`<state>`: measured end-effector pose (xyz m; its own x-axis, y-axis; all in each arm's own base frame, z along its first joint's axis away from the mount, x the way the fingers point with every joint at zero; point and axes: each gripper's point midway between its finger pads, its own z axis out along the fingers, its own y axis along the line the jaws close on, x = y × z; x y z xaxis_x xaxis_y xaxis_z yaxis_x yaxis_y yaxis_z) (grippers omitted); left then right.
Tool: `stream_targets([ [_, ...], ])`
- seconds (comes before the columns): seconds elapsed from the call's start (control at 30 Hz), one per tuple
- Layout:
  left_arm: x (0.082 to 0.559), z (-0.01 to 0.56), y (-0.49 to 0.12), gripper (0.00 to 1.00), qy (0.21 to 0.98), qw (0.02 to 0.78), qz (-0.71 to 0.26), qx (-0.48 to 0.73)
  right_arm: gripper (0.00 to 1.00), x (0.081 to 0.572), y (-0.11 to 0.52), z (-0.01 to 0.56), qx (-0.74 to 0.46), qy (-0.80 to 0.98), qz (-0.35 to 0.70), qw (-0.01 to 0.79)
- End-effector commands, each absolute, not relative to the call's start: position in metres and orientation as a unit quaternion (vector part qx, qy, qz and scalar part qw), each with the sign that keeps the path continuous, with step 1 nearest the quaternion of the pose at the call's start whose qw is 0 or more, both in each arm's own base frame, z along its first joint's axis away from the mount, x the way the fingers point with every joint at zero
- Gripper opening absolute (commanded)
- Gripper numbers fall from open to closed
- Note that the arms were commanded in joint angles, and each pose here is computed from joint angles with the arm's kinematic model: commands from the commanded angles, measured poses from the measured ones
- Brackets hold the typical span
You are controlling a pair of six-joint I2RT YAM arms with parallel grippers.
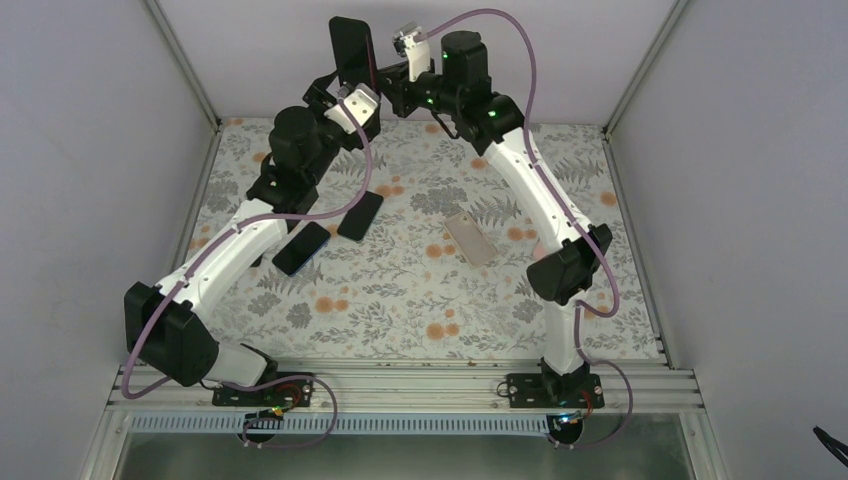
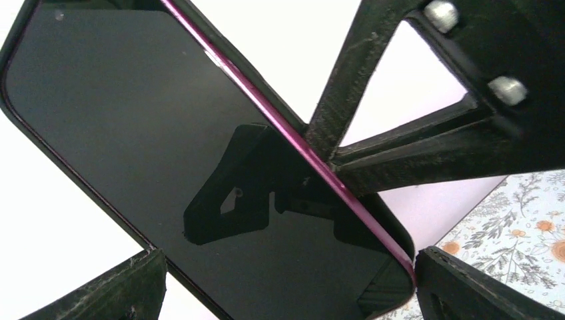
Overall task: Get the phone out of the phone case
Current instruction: Remove the phone case from the phone.
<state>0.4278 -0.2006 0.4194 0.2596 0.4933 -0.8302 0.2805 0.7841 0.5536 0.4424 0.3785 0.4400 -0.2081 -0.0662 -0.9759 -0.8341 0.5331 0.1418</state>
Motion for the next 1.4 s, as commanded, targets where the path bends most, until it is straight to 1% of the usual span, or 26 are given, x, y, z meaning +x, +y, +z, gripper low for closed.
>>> stream_targets([
  [0.0, 0.431, 0.424, -0.195, 0.91, 0.600, 0.734, 0.092, 0.305, 0.03, 0.418, 0.376, 0.497, -0.326, 0.637, 0.389, 0.580],
  [0.07, 0.432, 0.423, -0.194, 0.91, 0.600, 0.735, 0.094, 0.301, 0.03, 0.415, 0.377, 0.500, -0.328, 0.634, 0.392, 0.581],
  [0.17, 0.434, 0.425, -0.187, 0.88, 0.598, 0.740, 0.114, 0.286, 0.03, 0.412, 0.378, 0.500, -0.329, 0.633, 0.393, 0.580],
  [0.3, 0.437, 0.423, -0.189, 0.88, 0.597, 0.737, 0.121, 0.293, 0.03, 0.409, 0.380, 0.502, -0.329, 0.631, 0.403, 0.576],
  [0.4, 0.441, 0.426, -0.185, 0.86, 0.596, 0.740, 0.145, 0.276, 0.03, 0.405, 0.384, 0.503, -0.332, 0.628, 0.407, 0.574],
  [0.47, 0.443, 0.428, -0.179, 0.82, 0.594, 0.744, 0.162, 0.259, 0.03, 0.403, 0.385, 0.503, -0.332, 0.628, 0.406, 0.574],
  [0.57, 0.440, 0.437, -0.163, 0.74, 0.586, 0.757, 0.192, 0.219, 0.03, 0.403, 0.385, 0.500, -0.332, 0.631, 0.404, 0.573],
  [0.67, 0.428, 0.455, -0.140, 0.72, 0.550, 0.783, 0.237, 0.165, 0.03, 0.403, 0.386, 0.495, -0.333, 0.635, 0.407, 0.566],
  [0.73, 0.417, 0.470, -0.121, 0.68, 0.522, 0.801, 0.268, 0.122, 0.03, 0.402, 0.388, 0.492, -0.335, 0.636, 0.411, 0.560],
  [0.9, 0.398, 0.490, -0.102, 0.62, 0.477, 0.827, 0.288, 0.076, 0.03, 0.399, 0.394, 0.480, -0.344, 0.639, 0.424, 0.541],
  [1.03, 0.387, 0.498, -0.108, 0.58, 0.436, 0.845, 0.302, 0.068, 0.03, 0.397, 0.408, 0.459, -0.351, 0.650, 0.429, 0.520],
  [1.13, 0.374, 0.509, -0.118, 0.58, 0.400, 0.858, 0.315, 0.060, 0.03, 0.396, 0.421, 0.444, -0.355, 0.657, 0.432, 0.506],
  [1.37, 0.359, 0.514, -0.144, 0.57, 0.348, 0.870, 0.342, 0.076, 0.03, 0.387, 0.448, 0.412, -0.369, 0.669, 0.444, 0.468],
])
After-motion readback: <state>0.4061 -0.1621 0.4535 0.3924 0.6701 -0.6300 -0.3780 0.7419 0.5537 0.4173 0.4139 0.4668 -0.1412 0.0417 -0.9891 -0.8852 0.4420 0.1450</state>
